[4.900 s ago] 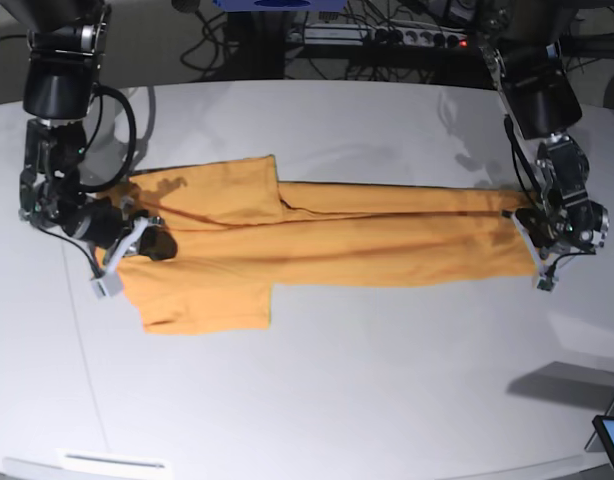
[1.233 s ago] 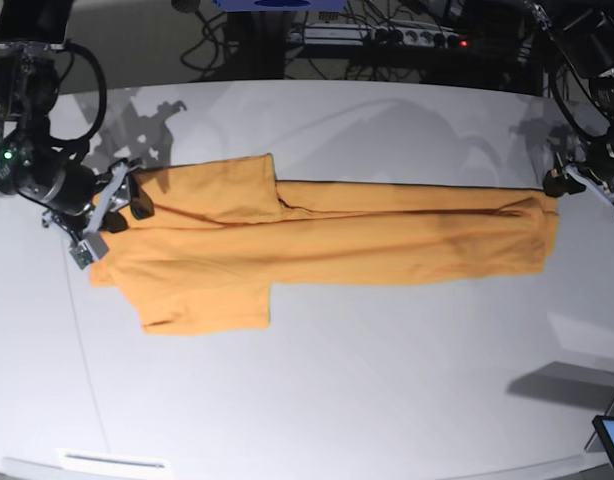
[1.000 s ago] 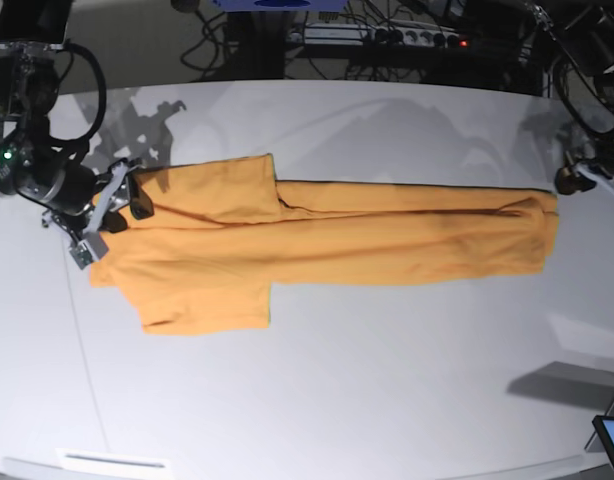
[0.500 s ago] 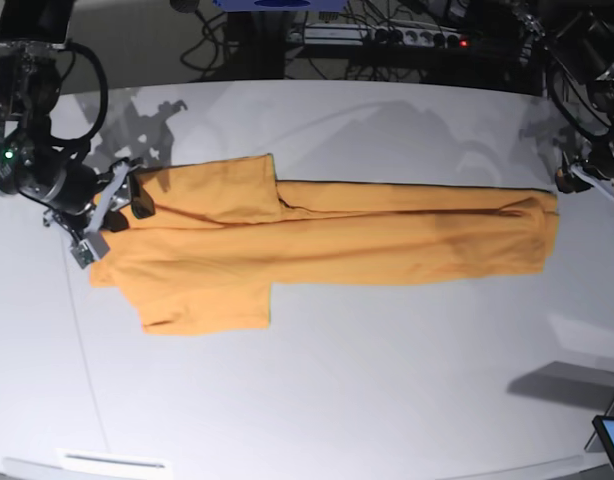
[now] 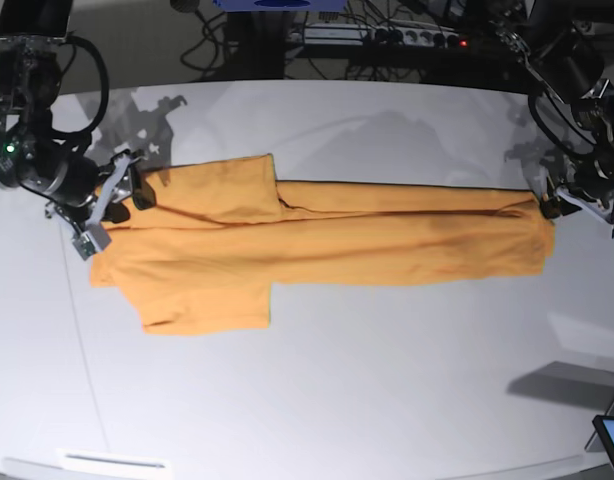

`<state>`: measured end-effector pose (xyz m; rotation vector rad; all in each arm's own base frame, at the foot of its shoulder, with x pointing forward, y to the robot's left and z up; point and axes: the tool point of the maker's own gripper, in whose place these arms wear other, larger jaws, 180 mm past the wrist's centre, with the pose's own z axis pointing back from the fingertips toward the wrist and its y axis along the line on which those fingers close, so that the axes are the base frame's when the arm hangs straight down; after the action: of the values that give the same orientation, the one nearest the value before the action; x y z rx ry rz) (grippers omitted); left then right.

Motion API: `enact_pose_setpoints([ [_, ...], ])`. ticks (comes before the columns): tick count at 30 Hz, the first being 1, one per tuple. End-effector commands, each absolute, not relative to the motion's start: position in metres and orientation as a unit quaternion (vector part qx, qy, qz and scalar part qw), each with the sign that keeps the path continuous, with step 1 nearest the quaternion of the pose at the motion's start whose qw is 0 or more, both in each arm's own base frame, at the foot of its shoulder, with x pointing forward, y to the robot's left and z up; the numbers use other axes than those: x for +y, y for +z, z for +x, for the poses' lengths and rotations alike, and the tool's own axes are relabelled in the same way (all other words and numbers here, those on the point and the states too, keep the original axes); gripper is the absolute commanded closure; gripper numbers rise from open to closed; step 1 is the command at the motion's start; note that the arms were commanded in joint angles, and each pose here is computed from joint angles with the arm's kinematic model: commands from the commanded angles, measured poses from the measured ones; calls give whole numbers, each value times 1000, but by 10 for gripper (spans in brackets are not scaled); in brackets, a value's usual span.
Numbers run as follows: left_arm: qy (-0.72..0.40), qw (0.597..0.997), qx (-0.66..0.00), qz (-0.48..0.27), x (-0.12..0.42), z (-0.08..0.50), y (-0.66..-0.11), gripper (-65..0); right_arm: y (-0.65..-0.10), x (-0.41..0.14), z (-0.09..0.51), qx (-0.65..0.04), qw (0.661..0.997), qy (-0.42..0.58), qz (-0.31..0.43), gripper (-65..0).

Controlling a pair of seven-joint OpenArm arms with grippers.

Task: Fold the T-shirt properly
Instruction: 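Lower the left gripper back onto the strip's hem end, then close the left gripper on the hem end fabric of the strip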

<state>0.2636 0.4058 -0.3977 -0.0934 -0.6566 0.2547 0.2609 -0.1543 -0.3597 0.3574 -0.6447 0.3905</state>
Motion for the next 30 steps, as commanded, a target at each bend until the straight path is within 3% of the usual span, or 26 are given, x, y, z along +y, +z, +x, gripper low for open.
enact_pose_setpoints([
  [1,119,951,-283,-36,408,248,-406,-336,-347,-157,269,-334,906,197,170,-284],
  [13,116,960,-256,-17,419,220,-412,-336,-347,-155,269,-336,905,195,172,-284],
  [30,149,947,-284,-7,435,219,-398,-336,-348,-154,269,-336,905,195,174,-284],
])
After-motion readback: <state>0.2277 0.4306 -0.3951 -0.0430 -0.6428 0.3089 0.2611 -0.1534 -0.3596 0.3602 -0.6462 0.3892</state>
